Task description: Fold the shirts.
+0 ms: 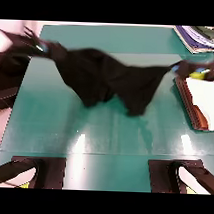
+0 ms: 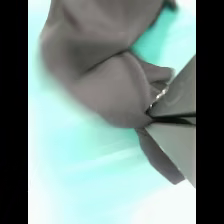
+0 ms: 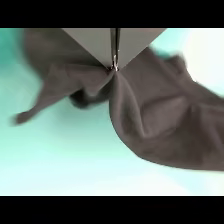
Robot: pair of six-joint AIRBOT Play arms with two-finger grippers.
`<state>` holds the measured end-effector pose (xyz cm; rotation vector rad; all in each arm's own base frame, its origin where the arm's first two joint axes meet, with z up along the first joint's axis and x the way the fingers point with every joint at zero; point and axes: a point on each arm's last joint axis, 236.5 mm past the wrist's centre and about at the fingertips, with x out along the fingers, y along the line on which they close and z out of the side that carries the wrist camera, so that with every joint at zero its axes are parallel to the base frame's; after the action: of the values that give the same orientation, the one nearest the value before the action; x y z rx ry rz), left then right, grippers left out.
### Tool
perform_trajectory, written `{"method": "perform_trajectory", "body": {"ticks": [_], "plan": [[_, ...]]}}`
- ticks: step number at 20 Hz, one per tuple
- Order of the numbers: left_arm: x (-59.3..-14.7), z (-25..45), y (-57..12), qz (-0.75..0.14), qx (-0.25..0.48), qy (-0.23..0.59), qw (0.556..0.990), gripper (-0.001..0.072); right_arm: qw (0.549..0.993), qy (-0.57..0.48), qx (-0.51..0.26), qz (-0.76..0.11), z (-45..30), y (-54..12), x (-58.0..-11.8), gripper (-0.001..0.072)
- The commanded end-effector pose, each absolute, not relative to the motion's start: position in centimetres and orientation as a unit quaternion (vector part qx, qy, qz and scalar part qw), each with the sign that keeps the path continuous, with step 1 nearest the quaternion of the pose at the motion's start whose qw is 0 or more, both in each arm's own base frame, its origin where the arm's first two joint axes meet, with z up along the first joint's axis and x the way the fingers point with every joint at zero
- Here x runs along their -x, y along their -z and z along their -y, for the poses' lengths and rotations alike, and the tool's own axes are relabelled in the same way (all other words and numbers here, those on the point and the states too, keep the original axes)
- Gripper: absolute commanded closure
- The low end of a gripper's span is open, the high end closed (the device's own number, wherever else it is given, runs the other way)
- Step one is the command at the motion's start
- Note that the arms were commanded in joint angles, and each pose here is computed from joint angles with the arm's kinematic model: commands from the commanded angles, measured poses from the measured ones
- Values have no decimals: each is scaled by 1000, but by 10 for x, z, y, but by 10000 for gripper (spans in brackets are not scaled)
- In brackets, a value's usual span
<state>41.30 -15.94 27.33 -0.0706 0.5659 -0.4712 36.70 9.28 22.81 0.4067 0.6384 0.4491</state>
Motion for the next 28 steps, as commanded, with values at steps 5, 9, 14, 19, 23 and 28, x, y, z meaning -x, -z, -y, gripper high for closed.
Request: {"method": "perform_trajectory", "body": {"ticks": [5,9,14,19,23,28], "plan": [[-249,115,-533,48,-3,231,972,679,975,-157,-74,-140,-62,-410,-253,692],[-221,110,-560,85,-7,232,969,679,984,-105,-59,-132,-42,-436,-240,692],[-281,128,-473,-74,-26,247,966,679,972,-126,-94,-173,-24,-433,-296,692],[-342,168,-260,-393,-14,300,869,677,893,-177,-135,-392,-49,-281,-397,692],[-373,169,-102,-528,-14,282,801,677,815,-161,-125,-543,-71,-131,-446,692],[-474,138,-48,-476,-45,176,861,677,802,-163,-144,-557,-85,-83,-499,688]]}}
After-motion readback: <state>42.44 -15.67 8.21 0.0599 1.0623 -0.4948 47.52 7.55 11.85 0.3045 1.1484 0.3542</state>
